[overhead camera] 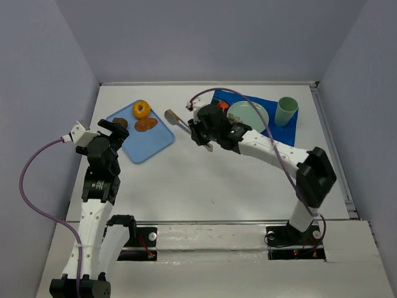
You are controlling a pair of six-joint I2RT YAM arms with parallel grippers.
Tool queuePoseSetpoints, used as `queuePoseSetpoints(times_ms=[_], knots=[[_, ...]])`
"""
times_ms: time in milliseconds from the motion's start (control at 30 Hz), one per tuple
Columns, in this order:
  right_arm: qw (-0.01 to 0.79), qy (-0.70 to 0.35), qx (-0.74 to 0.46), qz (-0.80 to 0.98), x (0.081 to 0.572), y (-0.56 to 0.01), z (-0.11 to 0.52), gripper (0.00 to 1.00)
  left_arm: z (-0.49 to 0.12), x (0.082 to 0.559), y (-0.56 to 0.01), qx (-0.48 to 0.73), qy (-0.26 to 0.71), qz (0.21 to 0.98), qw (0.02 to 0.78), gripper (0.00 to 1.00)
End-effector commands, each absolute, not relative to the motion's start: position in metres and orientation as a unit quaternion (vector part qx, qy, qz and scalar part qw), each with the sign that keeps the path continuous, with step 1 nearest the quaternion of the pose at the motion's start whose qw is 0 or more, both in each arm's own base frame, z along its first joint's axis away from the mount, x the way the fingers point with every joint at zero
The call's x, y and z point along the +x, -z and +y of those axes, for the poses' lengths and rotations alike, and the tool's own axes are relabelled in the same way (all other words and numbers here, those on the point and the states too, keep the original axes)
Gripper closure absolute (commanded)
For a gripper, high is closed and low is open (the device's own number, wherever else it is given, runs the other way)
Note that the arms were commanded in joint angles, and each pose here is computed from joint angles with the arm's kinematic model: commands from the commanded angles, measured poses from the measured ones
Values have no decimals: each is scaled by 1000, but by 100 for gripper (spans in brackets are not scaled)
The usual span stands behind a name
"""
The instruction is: Place the bread
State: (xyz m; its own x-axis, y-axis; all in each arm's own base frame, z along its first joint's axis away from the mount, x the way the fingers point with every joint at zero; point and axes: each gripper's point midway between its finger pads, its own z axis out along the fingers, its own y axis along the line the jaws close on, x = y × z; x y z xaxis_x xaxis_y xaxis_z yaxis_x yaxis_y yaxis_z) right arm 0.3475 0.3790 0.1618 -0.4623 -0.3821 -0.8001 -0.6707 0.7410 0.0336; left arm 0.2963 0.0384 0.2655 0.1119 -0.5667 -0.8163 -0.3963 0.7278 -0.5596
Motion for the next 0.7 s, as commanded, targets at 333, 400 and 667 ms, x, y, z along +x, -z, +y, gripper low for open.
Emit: queuePoseSetpoints(times_ms=[333, 400, 667], knots=[[477, -70, 97, 871, 412, -177, 129, 80, 41, 302, -270, -367, 63, 655, 658, 1], [465, -56, 99, 878, 414, -166, 124, 75, 42, 302, -270, -367, 63, 654, 659, 1], [454, -25, 103, 884, 421, -165, 117, 47, 42, 302, -269, -368, 59, 657, 655, 1]])
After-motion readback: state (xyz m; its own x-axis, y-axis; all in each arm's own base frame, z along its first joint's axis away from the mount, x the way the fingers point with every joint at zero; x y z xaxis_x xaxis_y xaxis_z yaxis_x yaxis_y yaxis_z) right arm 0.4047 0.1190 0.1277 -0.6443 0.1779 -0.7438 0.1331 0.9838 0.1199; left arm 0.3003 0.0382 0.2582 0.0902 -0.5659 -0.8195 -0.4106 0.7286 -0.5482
